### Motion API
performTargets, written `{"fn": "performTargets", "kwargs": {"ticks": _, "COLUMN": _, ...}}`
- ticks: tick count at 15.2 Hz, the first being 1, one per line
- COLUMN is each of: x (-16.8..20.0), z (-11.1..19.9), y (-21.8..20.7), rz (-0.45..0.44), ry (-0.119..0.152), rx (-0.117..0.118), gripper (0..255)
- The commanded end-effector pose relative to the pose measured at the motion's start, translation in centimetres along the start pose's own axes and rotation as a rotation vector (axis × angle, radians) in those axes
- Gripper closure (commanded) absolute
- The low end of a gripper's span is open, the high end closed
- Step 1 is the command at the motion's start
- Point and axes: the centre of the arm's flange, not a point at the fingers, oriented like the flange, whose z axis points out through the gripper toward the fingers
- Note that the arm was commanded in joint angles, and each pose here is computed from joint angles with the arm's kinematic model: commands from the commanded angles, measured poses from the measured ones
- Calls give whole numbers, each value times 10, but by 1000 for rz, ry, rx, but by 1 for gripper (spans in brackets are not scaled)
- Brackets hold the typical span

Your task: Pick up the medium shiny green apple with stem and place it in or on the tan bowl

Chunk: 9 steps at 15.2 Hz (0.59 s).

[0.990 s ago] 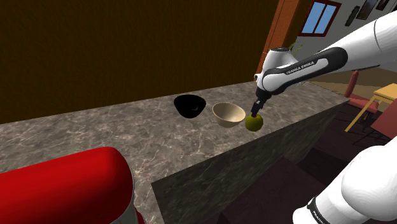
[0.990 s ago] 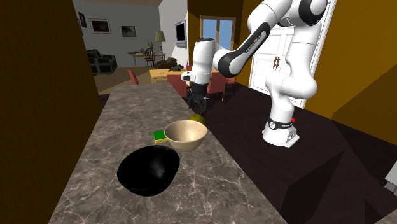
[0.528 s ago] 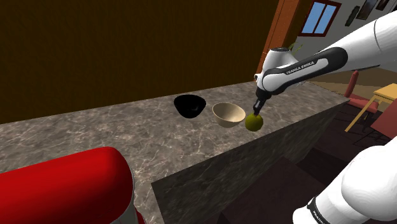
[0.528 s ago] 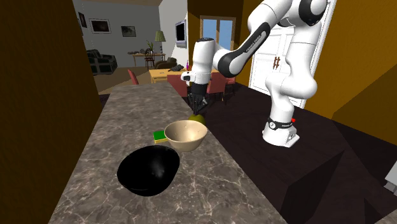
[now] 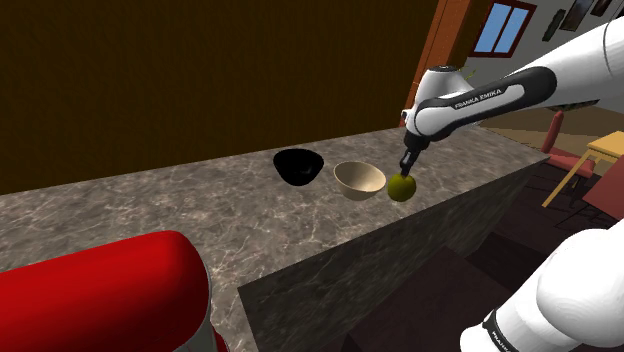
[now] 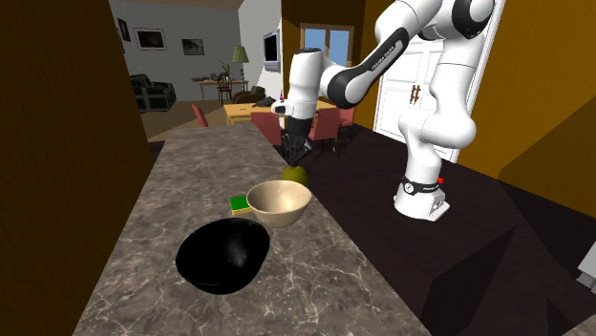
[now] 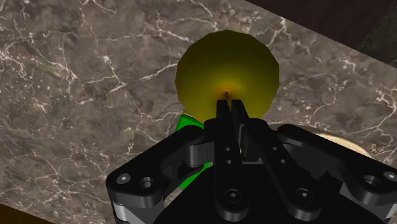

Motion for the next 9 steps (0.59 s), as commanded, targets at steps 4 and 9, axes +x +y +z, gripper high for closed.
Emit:
{"fn": "performTargets", "kwargs": {"ticks": 4, "x": 0, "z": -26, "y": 5, "rz": 0, "ry": 0, "rx": 0, "gripper": 255}}
{"fn": "performTargets", "kwargs": {"ticks": 9, "x": 1, "z": -52, "y": 9, "rz": 0, "ry": 0, "rx": 0, "gripper": 255}}
